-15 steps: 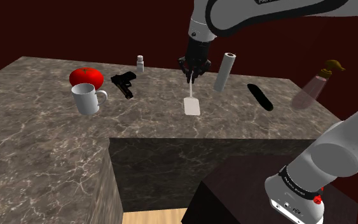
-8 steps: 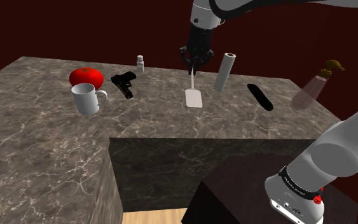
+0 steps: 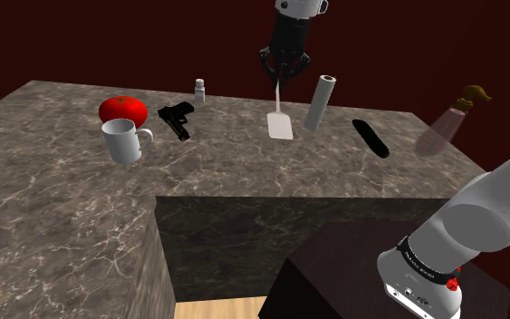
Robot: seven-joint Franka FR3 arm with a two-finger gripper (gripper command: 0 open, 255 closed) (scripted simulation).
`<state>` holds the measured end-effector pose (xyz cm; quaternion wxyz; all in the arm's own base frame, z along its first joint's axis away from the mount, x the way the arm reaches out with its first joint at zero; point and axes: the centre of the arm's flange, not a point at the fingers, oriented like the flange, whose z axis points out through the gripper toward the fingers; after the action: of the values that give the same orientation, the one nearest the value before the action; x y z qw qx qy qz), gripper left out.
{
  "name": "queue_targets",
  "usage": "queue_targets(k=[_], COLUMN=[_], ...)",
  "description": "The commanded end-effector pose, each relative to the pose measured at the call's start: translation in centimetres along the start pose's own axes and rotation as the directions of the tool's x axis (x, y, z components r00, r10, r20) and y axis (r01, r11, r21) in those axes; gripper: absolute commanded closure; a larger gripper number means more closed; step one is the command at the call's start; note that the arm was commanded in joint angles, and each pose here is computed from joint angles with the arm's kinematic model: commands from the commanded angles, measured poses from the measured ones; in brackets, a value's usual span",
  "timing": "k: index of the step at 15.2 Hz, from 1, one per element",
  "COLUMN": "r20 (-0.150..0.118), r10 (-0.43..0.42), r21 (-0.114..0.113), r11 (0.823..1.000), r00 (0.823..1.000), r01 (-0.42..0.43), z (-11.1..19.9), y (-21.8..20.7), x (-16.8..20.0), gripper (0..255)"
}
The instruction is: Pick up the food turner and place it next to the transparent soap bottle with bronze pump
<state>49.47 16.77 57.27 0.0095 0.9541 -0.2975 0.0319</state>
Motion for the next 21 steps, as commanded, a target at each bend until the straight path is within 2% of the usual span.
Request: queue_targets(k=[1,21], r20=[0.0,0.0], r10=[0.0,0.0], r21=[0.0,0.0], r11=[1.0,1.0], r00=[1.0,1.0], r01=[0.0,0.0], z=[-1.1,-11.7], y=[-0.1,-0.1], x=[-0.1,0.7], gripper=[255,255])
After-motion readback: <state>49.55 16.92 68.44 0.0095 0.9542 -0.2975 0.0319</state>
